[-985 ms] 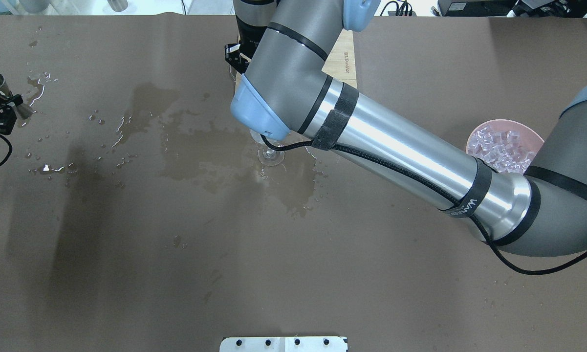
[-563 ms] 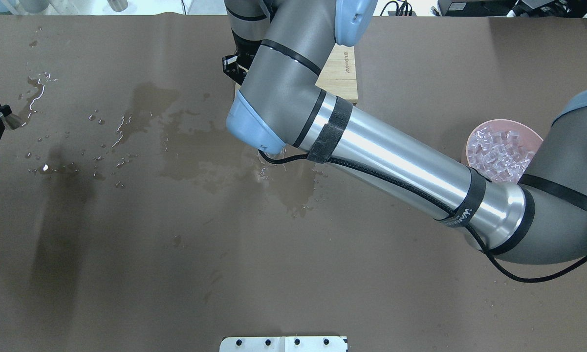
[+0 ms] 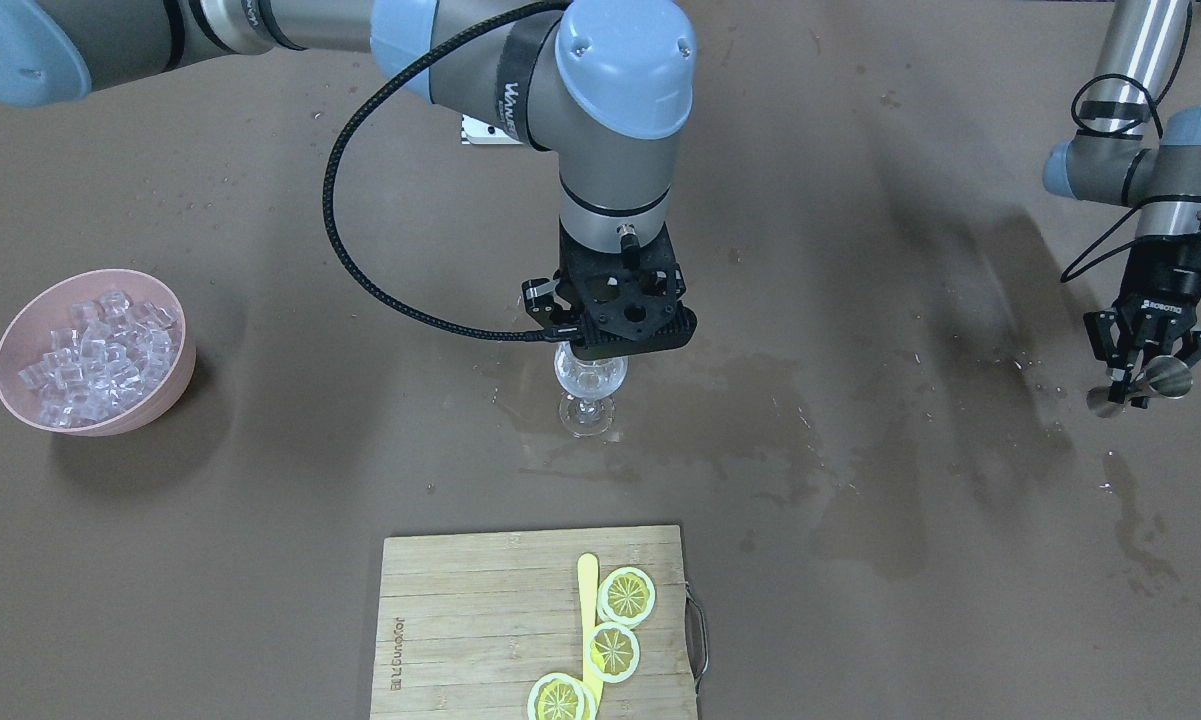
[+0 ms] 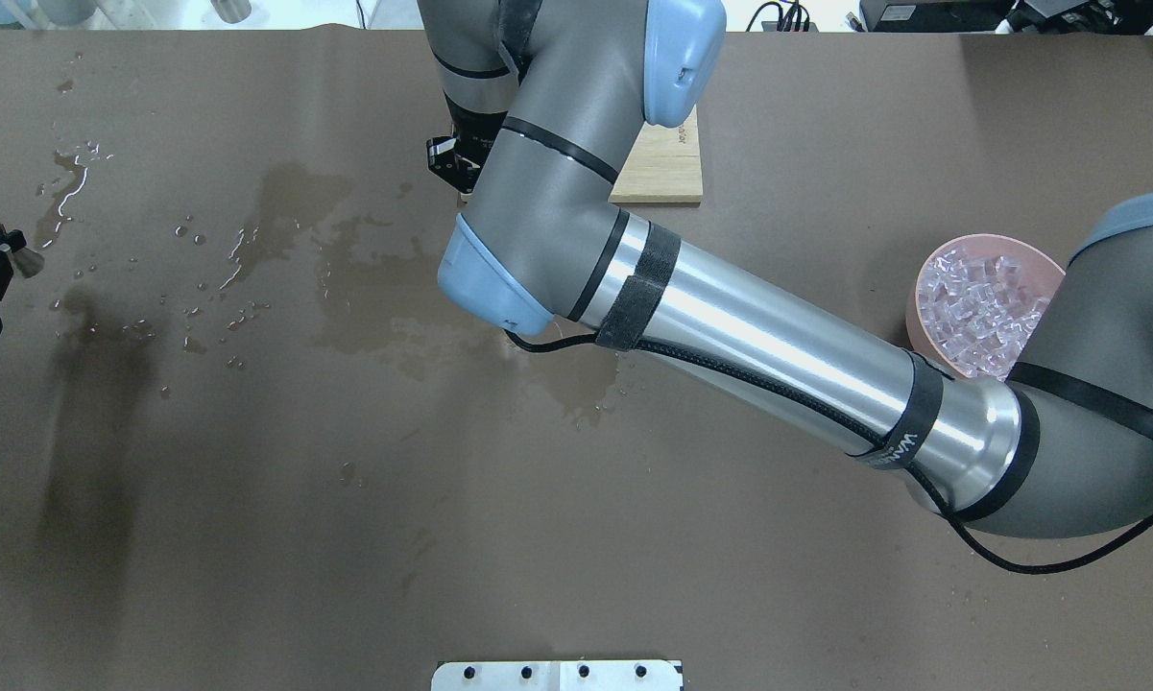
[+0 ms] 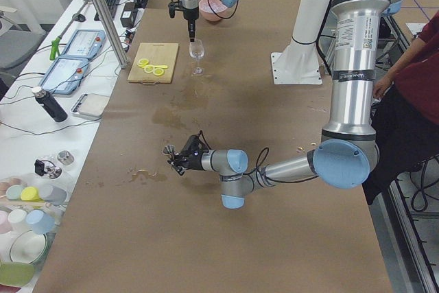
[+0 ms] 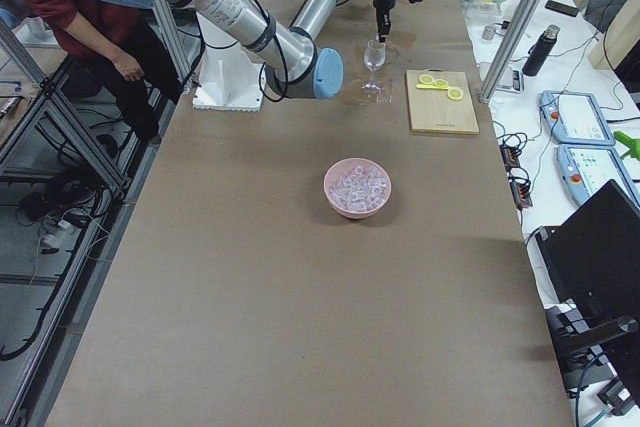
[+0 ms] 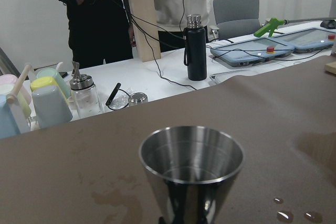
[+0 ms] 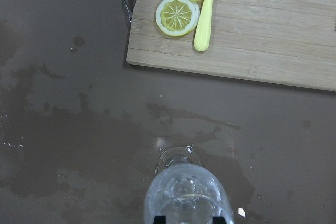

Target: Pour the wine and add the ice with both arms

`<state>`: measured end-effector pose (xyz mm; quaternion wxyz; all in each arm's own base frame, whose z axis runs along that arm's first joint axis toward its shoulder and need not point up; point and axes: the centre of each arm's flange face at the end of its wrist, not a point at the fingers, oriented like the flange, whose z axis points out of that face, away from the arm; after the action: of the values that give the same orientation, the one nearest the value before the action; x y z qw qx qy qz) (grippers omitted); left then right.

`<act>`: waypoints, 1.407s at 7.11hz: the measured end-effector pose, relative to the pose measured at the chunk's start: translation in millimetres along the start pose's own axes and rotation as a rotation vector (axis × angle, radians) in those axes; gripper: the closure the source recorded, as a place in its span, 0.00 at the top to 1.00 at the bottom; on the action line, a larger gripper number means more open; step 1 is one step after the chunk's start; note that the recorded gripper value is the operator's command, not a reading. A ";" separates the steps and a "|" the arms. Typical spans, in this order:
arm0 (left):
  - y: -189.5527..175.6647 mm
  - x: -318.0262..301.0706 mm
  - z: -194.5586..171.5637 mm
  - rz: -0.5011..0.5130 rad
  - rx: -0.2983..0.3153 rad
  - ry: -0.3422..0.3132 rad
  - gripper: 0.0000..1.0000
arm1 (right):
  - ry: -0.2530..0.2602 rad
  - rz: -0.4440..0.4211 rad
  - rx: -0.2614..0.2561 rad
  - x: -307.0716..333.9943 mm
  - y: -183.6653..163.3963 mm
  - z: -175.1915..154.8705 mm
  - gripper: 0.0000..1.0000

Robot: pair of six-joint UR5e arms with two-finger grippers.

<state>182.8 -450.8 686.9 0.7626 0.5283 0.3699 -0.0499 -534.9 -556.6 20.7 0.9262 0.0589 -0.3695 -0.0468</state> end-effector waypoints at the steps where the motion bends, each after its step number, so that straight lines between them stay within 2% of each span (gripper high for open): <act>1: 4.8 4.0 1.9 -0.015 -0.012 0.006 0.00 | -0.002 -0.001 0.001 -0.7 1.2 1.0 0.30; 3: 19.2 4.3 4.2 -0.053 -0.040 0.002 0.00 | -0.001 0.002 0.000 4.7 2.8 5.3 0.35; 4: 24.0 4.0 4.7 -0.059 -0.049 -0.001 0.00 | 0.000 0.006 0.000 6.8 3.0 6.2 0.63; 5: 26.9 4.6 4.9 -0.062 -0.055 0.000 0.00 | -0.002 0.011 0.001 6.3 3.0 4.8 0.82; 7: 26.7 7.7 5.1 -0.067 -0.054 0.009 0.00 | -0.006 0.019 0.009 5.4 3.3 0.6 0.86; 8: 25.8 8.9 5.0 -0.067 -0.052 0.013 0.32 | -0.008 0.024 0.013 7.0 2.5 -1.5 0.86; 10: 25.1 9.6 4.9 -0.064 -0.049 0.015 0.52 | -0.026 0.056 0.023 29.7 -15.1 -22.2 0.89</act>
<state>203.9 -441.0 701.1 0.7706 0.4977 0.3934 -0.0611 -498.8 -573.8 22.7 0.9215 0.0587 -0.3835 -0.0172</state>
